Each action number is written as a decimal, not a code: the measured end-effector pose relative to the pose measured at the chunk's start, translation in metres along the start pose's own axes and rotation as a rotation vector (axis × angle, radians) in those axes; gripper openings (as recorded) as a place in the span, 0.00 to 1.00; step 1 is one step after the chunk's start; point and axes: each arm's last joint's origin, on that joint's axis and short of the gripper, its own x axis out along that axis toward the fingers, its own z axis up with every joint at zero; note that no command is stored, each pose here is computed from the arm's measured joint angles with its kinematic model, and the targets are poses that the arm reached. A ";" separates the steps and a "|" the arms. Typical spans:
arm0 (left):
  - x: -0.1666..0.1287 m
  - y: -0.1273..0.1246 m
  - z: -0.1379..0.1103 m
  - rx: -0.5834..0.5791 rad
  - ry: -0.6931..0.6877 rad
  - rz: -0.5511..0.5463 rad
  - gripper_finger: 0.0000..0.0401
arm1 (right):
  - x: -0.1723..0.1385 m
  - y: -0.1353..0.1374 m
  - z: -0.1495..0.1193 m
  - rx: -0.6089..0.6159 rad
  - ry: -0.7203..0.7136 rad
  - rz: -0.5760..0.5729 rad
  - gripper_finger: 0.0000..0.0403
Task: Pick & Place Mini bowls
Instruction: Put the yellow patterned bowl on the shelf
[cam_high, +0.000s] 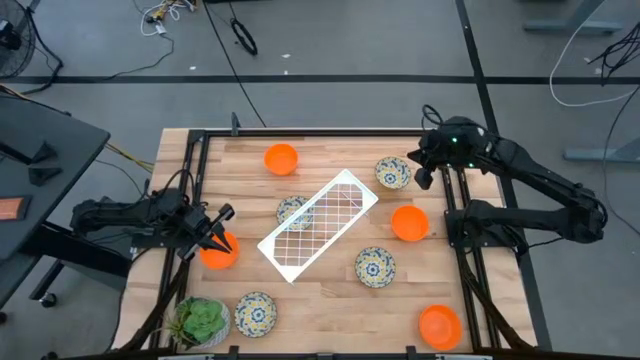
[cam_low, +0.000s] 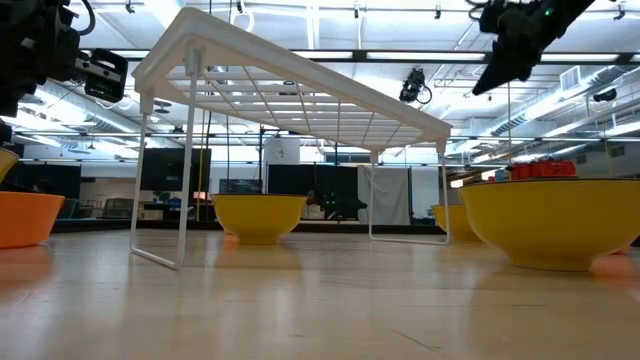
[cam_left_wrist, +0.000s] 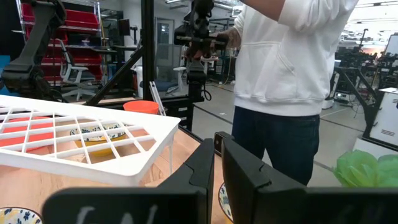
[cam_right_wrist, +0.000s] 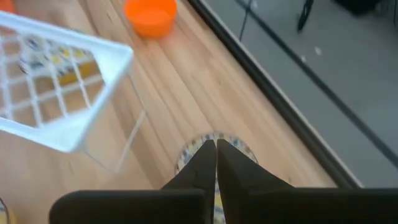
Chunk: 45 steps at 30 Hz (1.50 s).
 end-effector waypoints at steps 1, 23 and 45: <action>0.000 0.000 0.000 0.000 0.000 0.000 0.09 | 0.002 -0.001 -0.001 0.007 0.023 -0.005 0.04; 0.000 0.000 0.000 0.000 0.000 0.000 0.09 | 0.042 -0.006 -0.004 -0.200 0.254 0.032 0.04; 0.000 0.000 0.000 0.000 0.000 0.000 0.09 | 0.068 0.012 -0.033 -0.719 0.406 0.224 0.15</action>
